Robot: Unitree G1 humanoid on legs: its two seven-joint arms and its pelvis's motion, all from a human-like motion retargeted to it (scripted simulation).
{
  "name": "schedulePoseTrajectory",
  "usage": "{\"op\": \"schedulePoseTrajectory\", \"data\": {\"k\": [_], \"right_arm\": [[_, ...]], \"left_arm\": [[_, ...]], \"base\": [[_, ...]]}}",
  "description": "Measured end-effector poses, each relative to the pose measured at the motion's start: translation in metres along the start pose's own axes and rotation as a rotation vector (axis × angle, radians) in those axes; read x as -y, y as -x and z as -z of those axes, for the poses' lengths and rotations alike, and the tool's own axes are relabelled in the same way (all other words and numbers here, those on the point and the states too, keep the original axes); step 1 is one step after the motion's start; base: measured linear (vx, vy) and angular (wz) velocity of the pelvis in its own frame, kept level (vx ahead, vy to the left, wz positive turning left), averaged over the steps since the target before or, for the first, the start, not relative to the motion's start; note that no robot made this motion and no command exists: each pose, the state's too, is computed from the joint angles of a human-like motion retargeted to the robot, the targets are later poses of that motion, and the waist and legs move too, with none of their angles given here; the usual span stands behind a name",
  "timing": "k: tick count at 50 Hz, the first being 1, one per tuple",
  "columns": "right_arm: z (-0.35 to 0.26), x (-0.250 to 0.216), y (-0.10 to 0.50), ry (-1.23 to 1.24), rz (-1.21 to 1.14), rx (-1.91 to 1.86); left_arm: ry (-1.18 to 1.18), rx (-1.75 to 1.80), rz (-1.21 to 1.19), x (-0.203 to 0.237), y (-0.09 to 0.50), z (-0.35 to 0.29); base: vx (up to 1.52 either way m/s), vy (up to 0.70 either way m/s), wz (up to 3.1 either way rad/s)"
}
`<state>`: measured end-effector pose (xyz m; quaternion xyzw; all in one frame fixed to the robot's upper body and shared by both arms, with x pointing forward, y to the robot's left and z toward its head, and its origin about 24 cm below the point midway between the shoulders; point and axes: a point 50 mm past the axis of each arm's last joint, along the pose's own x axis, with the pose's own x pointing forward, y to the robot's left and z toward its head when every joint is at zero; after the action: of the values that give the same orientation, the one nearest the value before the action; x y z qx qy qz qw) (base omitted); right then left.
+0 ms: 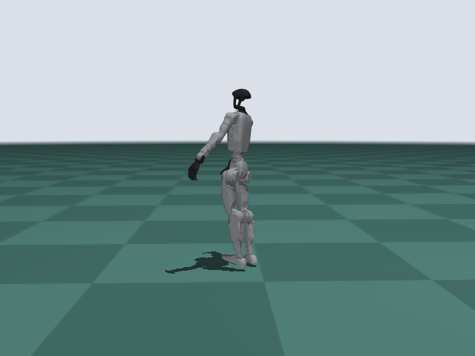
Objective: In place motions
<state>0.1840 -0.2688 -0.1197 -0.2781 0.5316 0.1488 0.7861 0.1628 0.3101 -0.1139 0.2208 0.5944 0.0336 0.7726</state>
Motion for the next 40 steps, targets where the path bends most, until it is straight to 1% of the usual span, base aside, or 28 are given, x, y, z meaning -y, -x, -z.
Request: {"op": "schedulePoseTrajectory", "data": {"k": [2, 5, 7, 10, 12, 15, 17, 19, 22, 24, 26, 29, 32, 35, 37, 40], "right_arm": [[0.062, -0.051, 0.003, -0.11, -0.145, -0.219], [0.139, -0.132, 0.032, -0.309, -0.312, -0.526], [0.177, -0.18, 0.064, -0.483, -0.417, -0.684], [0.218, -0.24, 0.118, -0.769, -0.527, -0.89], [0.23, -0.269, 0.148, -0.919, -0.561, -1.009], [0.238, -0.294, 0.177, -1.058, -0.557, -1.148], [0.239, -0.298, 0.182, -1.093, -0.522, -1.187], [0.238, -0.295, 0.176, -1.089, -0.482, -1.175], [0.23, -0.276, 0.152, -1.024, -0.45, -1.084], [0.22, -0.257, 0.129, -0.949, -0.438, -0.99], [0.203, -0.231, 0.101, -0.862, -0.428, -0.866], [0.16, -0.182, 0.056, -0.746, -0.418, -0.647], [0.092, -0.12, 0.016, -0.716, -0.36, -0.381], [0.0, -0.046, -0.005, -0.759, -0.225, -0.038], [-0.064, 0.01, 0.002, -0.806, -0.117, 0.198], [-0.155, 0.086, 0.043, -0.85, 0.036, 0.56]], "left_arm": [[-0.056, -0.263, 0.111, 0.044, -0.001, 0.055], [-0.065, -0.539, 0.359, 0.11, 0.021, 0.134], [0.05, -0.701, 0.519, 0.157, 0.05, 0.183], [0.345, -0.914, 0.717, 0.227, 0.109, 0.233], [0.564, -1.019, 0.814, 0.265, 0.146, 0.248], [0.821, -1.13, 0.901, 0.3, 0.184, 0.251], [0.902, -1.147, 0.911, 0.309, 0.192, 0.248], [0.918, -1.119, 0.902, 0.311, 0.188, 0.244], [0.855, -1.035, 0.871, 0.3, 0.166, 0.234], [0.789, -0.957, 0.828, 0.285, 0.143, 0.222], [0.733, -0.862, 0.772, 0.265, 0.114, 0.204], [0.655, -0.68, 0.703, 0.225, 0.069, 0.158], [0.513, -0.444, 0.623, 0.167, 0.028, 0.093], [0.351, -0.189, 0.421, 0.088, 0.005, 0.011], [0.335, -0.014, 0.266, 0.035, 0.009, -0.052], [0.441, 0.312, 0.141, -0.025, 0.045, -0.151]], "base": [[0.05, 0.08, 0.08], [0.1, 0.09, 0.03], [0.2, 0.1, 0.02], [0.12, 0.07, -0.08], [0.0, 0.0, 0.0], [-0.03, 0.02, -0.22], [-0.06, 0.0, -0.16], [-0.07, -0.01, -0.06], [-0.08, -0.03, 0.15], [-0.09, -0.05, 0.18], [-0.11, -0.08, 0.13], [-0.12, -0.11, 0.09], [-0.11, -0.15, 0.07], [0.0, -0.12, 0.14], [-0.01, -0.1, 0.1], [0.07, -0.03, -0.01]]}}
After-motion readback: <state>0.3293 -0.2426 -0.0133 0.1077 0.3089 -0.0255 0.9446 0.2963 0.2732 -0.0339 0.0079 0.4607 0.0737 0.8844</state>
